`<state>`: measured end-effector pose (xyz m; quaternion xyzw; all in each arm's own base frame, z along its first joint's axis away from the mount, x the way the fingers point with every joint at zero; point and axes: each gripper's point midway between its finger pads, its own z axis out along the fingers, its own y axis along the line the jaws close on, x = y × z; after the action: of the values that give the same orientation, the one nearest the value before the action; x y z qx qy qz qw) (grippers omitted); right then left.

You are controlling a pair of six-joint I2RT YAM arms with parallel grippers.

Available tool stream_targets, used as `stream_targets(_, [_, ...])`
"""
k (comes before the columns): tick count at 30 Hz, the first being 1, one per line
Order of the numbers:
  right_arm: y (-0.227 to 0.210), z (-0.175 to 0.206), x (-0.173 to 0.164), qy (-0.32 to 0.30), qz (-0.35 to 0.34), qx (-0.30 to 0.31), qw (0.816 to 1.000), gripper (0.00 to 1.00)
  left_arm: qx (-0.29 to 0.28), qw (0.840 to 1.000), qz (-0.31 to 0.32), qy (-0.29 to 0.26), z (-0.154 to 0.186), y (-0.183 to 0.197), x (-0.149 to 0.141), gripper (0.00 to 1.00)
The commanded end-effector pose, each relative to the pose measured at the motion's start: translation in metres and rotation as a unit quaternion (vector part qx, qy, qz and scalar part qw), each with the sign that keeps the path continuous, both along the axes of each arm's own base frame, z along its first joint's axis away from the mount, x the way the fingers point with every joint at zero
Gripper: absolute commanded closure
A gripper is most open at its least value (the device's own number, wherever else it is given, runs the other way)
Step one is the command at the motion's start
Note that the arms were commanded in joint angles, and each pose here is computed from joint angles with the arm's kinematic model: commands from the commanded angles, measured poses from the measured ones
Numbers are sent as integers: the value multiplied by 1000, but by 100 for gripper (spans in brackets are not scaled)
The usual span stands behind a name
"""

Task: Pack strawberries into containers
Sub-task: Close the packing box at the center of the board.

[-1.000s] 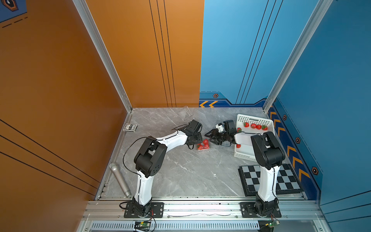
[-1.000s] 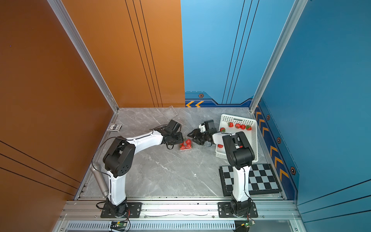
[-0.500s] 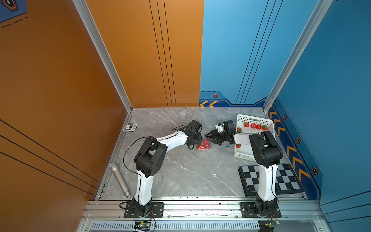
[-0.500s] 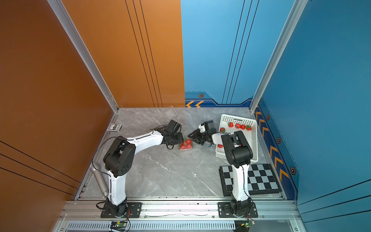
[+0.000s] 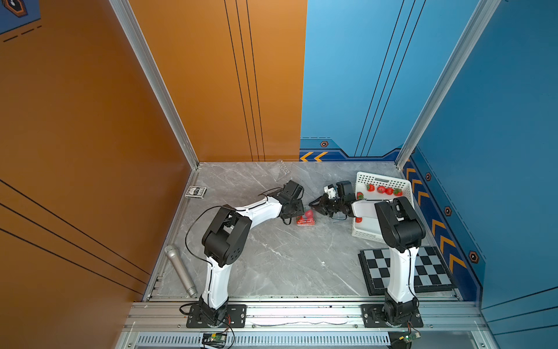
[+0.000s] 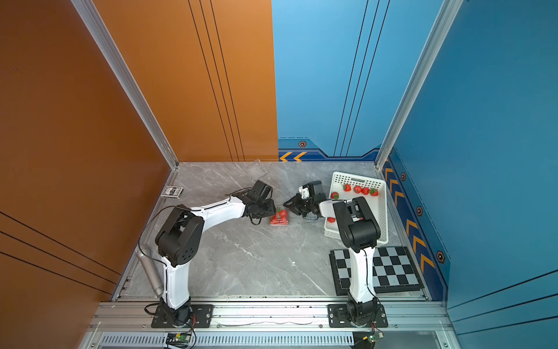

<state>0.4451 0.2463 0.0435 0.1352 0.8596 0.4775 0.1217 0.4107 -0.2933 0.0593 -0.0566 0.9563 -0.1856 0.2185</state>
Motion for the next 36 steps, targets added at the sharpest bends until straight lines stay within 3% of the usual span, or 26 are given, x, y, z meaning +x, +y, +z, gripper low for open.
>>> stream_targets(1, [-2,-3,-11,14,5,4,1000,66,15,999,-17,35,-21,0,-13,51])
stream_targets(4, [-6,-6,-12,18,1,1,1000,62,14,999,-17,35,-21,0,-13,51])
stream_targets(19, [-8,15,-21,2,3,17,1000,59,16,999,-16,31,-18,2,-14,52])
stream_targets(36, [-11,7,-37,11,8,15,1000,71,17,999,-16,30,-17,4,-14,52])
